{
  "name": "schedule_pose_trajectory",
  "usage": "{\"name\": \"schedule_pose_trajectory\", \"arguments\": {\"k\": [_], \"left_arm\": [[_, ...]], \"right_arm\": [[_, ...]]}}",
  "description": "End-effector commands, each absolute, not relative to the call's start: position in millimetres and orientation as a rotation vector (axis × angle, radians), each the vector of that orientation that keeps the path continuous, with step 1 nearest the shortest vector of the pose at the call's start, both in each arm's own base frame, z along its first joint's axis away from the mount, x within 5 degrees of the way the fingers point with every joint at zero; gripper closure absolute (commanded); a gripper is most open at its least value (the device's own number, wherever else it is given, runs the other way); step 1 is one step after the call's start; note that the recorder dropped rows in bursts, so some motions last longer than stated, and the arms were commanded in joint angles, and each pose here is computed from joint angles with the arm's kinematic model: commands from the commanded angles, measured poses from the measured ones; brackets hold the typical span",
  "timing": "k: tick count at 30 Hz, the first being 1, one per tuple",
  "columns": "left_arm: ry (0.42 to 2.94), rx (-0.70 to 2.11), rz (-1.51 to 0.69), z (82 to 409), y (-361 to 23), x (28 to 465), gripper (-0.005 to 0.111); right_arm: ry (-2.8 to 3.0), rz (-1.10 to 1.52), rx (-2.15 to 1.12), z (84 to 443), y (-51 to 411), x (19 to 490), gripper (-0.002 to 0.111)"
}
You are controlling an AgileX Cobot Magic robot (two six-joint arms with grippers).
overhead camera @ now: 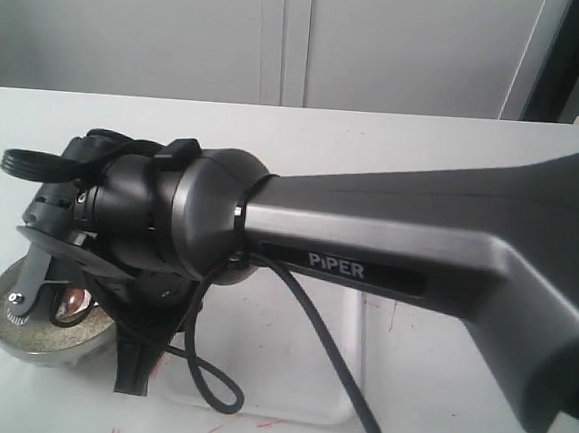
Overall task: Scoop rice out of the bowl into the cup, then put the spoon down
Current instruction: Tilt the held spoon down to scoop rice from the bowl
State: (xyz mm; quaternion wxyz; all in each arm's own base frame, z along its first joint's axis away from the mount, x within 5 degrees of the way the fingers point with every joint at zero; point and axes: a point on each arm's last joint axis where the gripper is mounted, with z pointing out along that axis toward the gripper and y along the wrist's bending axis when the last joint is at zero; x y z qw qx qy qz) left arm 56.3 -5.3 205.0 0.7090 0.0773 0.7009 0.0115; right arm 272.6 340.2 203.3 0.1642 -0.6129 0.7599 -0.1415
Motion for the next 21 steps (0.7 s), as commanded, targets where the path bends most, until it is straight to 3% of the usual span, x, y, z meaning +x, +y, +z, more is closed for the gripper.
{"name": "schedule_pose_trajectory", "arguments": {"k": [1, 21], "left_arm": [[1.55, 0.16, 0.016, 206, -5, 56, 0.092], [1.55, 0.16, 0.016, 206, -5, 56, 0.092]], "right_arm": [[2.22, -0.361, -1.71, 207, 339, 271, 0.105], [2.348, -0.134, -1.589, 223, 331, 271, 0.105]]}}
